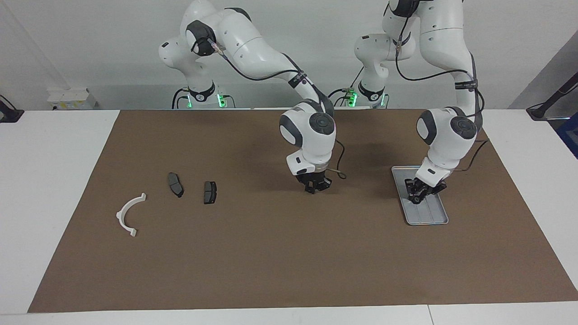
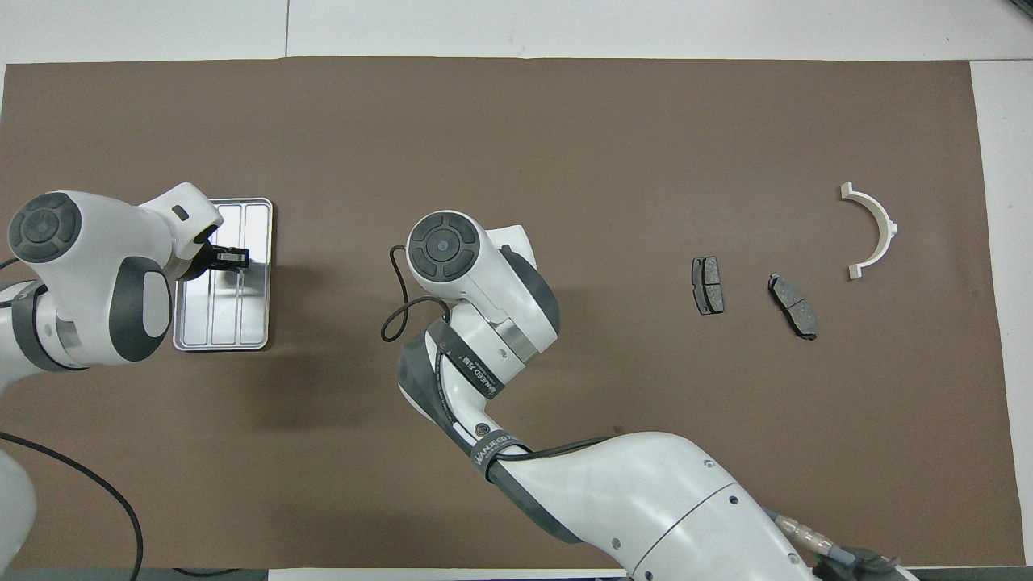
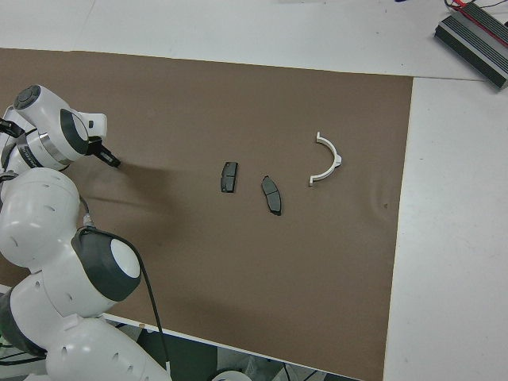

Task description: Place bearing gear from tray to pile

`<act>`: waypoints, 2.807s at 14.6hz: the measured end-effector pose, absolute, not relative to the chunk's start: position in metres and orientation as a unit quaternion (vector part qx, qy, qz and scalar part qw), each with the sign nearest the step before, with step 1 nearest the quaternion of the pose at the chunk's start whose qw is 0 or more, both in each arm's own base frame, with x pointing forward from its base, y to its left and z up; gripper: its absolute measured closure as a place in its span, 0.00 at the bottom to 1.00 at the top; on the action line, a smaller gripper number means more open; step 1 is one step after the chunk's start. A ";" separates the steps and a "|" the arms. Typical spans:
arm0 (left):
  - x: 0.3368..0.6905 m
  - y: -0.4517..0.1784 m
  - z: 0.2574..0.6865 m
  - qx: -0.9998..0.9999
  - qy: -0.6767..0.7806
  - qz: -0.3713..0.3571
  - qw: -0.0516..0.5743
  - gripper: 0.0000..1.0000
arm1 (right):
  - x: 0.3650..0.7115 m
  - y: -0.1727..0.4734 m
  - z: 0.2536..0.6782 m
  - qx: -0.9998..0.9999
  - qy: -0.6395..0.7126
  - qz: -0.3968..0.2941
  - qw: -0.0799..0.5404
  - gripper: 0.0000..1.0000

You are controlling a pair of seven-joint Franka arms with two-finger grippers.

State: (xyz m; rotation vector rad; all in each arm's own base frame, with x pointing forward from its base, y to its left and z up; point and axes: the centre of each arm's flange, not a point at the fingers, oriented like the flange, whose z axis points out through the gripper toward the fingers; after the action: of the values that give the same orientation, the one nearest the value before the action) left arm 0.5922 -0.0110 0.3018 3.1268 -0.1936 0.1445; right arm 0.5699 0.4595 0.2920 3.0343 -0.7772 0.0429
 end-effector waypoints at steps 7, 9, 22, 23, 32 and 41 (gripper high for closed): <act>0.618 -0.003 0.366 0.998 -0.061 0.026 0.004 0.66 | 0.600 0.396 0.370 0.974 -0.223 -0.007 0.024 0.77; 0.621 -0.004 0.373 0.998 -0.062 0.023 0.005 0.66 | 0.607 0.359 0.415 0.981 -0.191 -0.018 0.029 0.77; 0.578 -0.261 0.414 0.997 0.068 0.027 0.020 0.66 | 0.652 0.052 0.513 0.998 0.040 -0.046 0.029 0.77; 0.570 -0.280 0.415 0.997 0.073 0.027 0.021 0.66 | 0.655 0.031 0.504 0.998 0.046 -0.040 0.027 0.77; 0.527 -0.387 0.328 0.995 0.092 0.038 -0.003 0.66 | 0.653 -0.036 0.392 1.000 0.016 -0.003 0.026 0.77; 0.514 -0.386 0.295 0.995 0.090 0.044 -0.001 0.66 | 0.660 -0.050 0.318 0.999 -0.042 -0.001 0.029 0.77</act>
State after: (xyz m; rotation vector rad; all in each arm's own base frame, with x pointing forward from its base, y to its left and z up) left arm 0.5139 -0.3863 0.2954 3.1285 0.2824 0.1395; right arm 0.6603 -0.0501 0.3184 3.0799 -0.1300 -0.0016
